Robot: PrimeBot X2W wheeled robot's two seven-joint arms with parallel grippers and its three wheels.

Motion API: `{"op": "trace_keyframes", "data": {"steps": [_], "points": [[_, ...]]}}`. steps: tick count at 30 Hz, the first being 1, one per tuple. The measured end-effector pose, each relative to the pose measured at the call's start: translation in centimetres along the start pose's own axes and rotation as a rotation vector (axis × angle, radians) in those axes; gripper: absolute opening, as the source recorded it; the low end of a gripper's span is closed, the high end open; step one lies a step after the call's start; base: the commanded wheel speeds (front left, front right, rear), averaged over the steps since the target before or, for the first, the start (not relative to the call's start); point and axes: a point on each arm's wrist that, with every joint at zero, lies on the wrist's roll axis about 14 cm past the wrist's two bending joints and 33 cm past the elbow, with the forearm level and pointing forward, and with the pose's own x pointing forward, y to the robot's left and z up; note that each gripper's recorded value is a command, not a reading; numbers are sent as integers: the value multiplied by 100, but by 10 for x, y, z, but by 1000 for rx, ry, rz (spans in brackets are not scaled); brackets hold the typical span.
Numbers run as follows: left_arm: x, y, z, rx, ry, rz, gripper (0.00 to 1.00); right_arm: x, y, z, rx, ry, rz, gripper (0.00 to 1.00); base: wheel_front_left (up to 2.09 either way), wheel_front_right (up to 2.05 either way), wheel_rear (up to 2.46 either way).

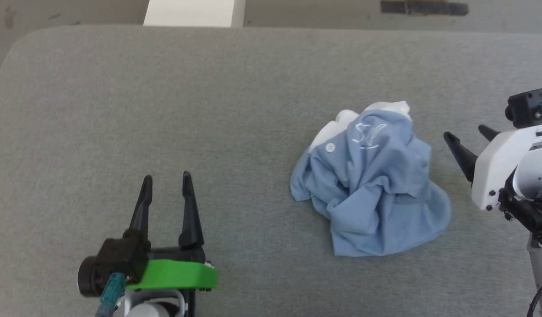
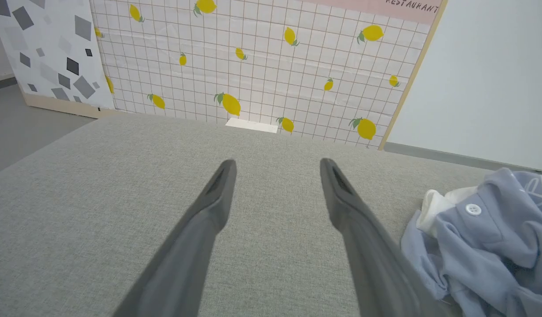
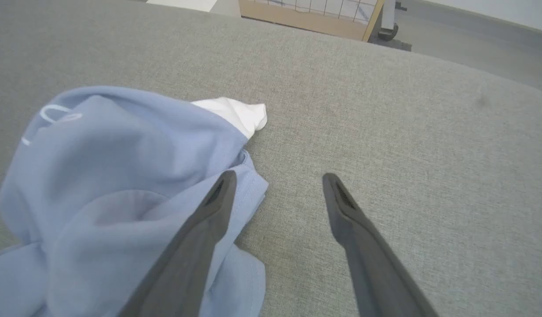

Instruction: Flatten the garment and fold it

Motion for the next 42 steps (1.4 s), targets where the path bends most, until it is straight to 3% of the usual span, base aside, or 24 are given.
{"op": "trace_keyframes", "data": {"steps": [6, 11, 12, 13, 14, 15, 16, 25, 29, 32, 34, 37, 41, 42], "points": [[2, 8, -9, 34, 21, 22, 100, 34, 21, -50, 3, 199, 71, 100, 0, 0, 0], [1, 17, -10, 51, 23, 43, 100, 53, 37, -75, 20, 271, 107, 100, 0, 0, 0], [1, 18, -10, 54, 24, 46, 100, 57, 38, -76, 33, 274, 106, 68, 0, 0, 0], [1, 19, -10, 58, 26, 49, 100, 61, 39, -75, 35, 273, 104, 43, 0, 0, 0], [1, 20, -11, 61, 28, 53, 100, 63, 40, -74, 29, 271, 103, 29, 0, 0, 0], [0, 21, -12, 61, 30, 57, 100, 66, 40, -73, 28, 263, 100, 5, 0, 0, 0], [0, 22, -12, 60, 31, 60, 100, 68, 40, -71, 30, 251, 97, 0, 0, 0, 0], [-3, 21, -4, 48, 6, 66, 100, 53, 17, -32, 71, 93, 33, 0, 0, 0, 0], [-8, 19, 3, 41, -10, 57, 100, 21, -30, 11, 122, -68, -74, 0, 0, 0, 0], [-10, 13, 5, 36, -16, 39, 100, -13, -79, 19, 157, -136, -201, 0, 0, 0, 0], [-11, 10, 5, 33, -16, 26, 100, -35, -107, 0, 202, -124, -282, 0, 0, 0, 0], [-10, 5, 5, 31, -17, 9, 100, -68, -138, -59, 269, -28, -410, 0, 0, 0, 0], [-9, 4, 3, 36, -11, 1, 100, -91, -138, -131, 351, 116, -477, 0, 0, 0, 0], [-8, 4, 2, 37, -9, -1, 100, -93, -134, -143, 373, 138, -479, 9, 0, 0, 0]]}}
